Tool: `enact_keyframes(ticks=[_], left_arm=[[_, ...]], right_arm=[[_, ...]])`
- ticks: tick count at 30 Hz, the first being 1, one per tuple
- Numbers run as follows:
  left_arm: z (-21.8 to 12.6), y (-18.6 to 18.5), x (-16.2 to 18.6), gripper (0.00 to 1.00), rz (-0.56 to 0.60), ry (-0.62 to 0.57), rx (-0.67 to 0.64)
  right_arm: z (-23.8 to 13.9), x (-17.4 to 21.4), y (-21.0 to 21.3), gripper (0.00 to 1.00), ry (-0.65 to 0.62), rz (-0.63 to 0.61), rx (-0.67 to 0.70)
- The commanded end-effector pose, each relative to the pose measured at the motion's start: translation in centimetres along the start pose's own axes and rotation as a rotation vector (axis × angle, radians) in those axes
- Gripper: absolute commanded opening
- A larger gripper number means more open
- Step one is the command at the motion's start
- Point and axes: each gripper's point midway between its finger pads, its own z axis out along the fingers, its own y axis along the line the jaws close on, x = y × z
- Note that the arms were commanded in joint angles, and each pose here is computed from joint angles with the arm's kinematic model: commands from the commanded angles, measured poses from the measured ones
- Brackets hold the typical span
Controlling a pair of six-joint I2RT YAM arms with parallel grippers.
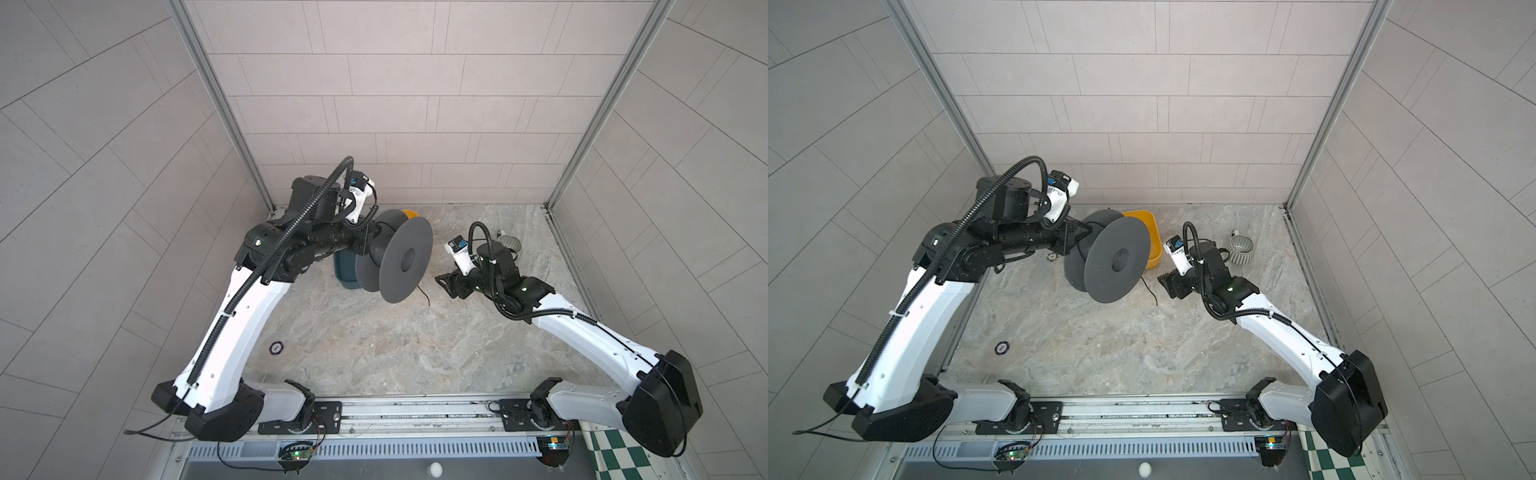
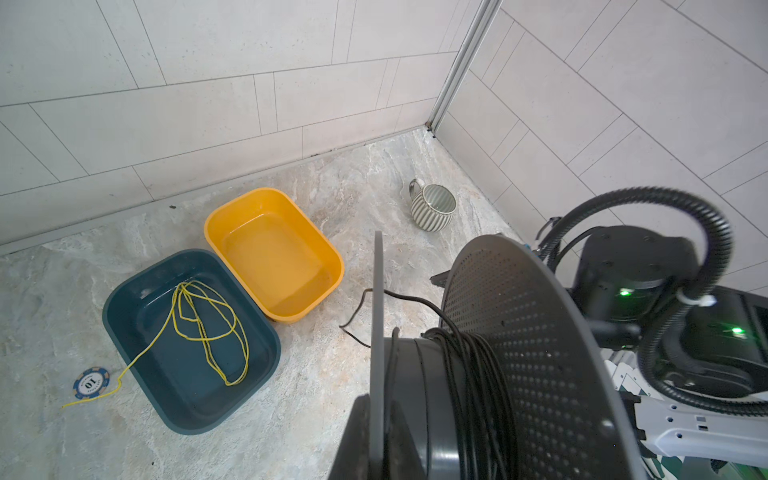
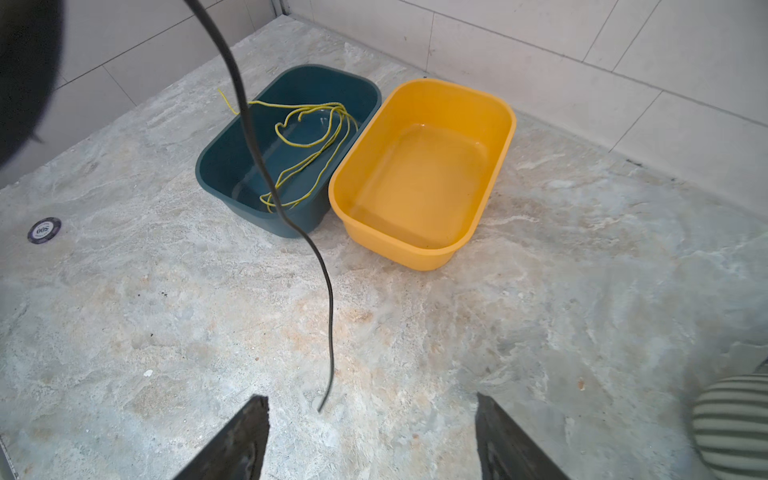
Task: Wrap the cables
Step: 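Pull the cable with the right gripper down and away from the spool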
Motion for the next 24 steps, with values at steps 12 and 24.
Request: enact_keyframes(ticks=[12,24], left_arm=[[-3.8,-2.3,-3.6,0.0,0.055,-0.177,0.077],[-4.0,-2.4,-3.8,0.0,0.064,-0.188,0.078]], right_arm=[[4.5,1.3,2.9,0.67,0.001,-0.007,-0.22],[7.4,2.4,4.9,0.57,0.092,0.039,-0.374]])
